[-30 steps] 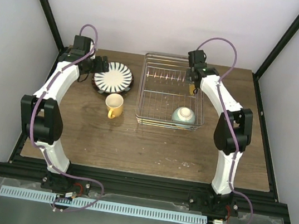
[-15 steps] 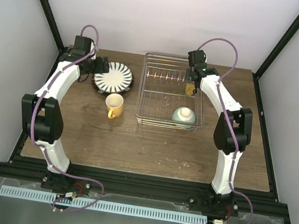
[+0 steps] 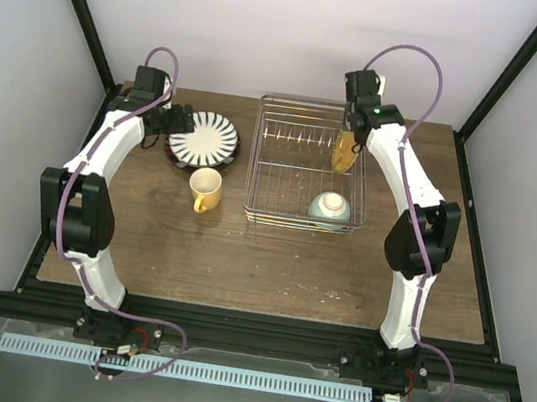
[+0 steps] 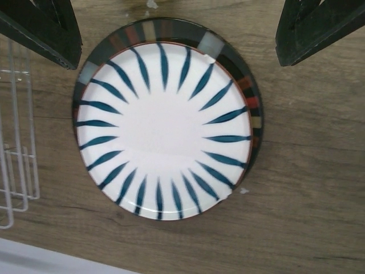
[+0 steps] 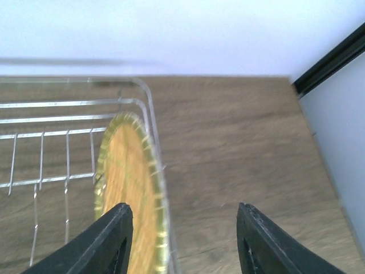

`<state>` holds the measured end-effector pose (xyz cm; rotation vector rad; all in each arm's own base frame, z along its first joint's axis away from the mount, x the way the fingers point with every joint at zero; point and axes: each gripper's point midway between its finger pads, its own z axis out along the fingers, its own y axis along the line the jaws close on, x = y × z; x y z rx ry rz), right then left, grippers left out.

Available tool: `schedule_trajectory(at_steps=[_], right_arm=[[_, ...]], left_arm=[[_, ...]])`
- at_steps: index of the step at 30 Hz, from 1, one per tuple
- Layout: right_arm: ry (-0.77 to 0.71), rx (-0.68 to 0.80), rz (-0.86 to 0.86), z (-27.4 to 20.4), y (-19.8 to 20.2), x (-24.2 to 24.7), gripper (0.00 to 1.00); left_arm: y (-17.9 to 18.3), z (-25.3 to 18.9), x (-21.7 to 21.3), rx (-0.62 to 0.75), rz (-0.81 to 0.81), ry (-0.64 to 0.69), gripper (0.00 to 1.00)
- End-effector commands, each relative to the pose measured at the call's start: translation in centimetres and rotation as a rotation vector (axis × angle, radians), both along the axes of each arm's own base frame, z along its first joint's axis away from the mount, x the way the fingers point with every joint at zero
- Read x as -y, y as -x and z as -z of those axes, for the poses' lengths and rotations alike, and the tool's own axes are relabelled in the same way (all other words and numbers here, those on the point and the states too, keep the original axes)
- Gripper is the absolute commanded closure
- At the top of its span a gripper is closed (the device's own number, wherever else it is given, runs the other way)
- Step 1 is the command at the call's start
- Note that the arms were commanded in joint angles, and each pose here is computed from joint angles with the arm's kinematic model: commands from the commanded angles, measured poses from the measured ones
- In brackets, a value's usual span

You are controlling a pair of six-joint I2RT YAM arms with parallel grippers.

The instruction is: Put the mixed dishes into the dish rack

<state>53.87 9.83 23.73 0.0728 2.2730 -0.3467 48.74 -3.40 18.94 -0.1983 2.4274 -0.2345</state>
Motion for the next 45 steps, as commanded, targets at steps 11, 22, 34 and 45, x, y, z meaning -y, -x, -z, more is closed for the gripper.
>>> schedule_trajectory(at_steps=[11,22,34,45], right_arm=[[-0.126,0.184,-0.105,-8.6,1.3,-1.7,0.46],[-0.144,0.135,-0.141,-6.3,0.9,-2.6,0.46],[-0.122,0.101,-0.145,-4.8,0.5,-2.7,0.46],[-0.115,0.092,-0.140,-4.3,0.3,-2.7,0.46]], left_arm=[[1.7,7.9,-7.0,-0.198,-0.253,-0.089,0.05],[-1.1,9.4,-4.3,-0.148,-0.188,0.072,0.11],[-3.2,10.9,-3.0,-0.129,-0.148,0.110,0.32],[-4.3,11.9,-1.6,-0.126,-0.111,0.111,0.37]])
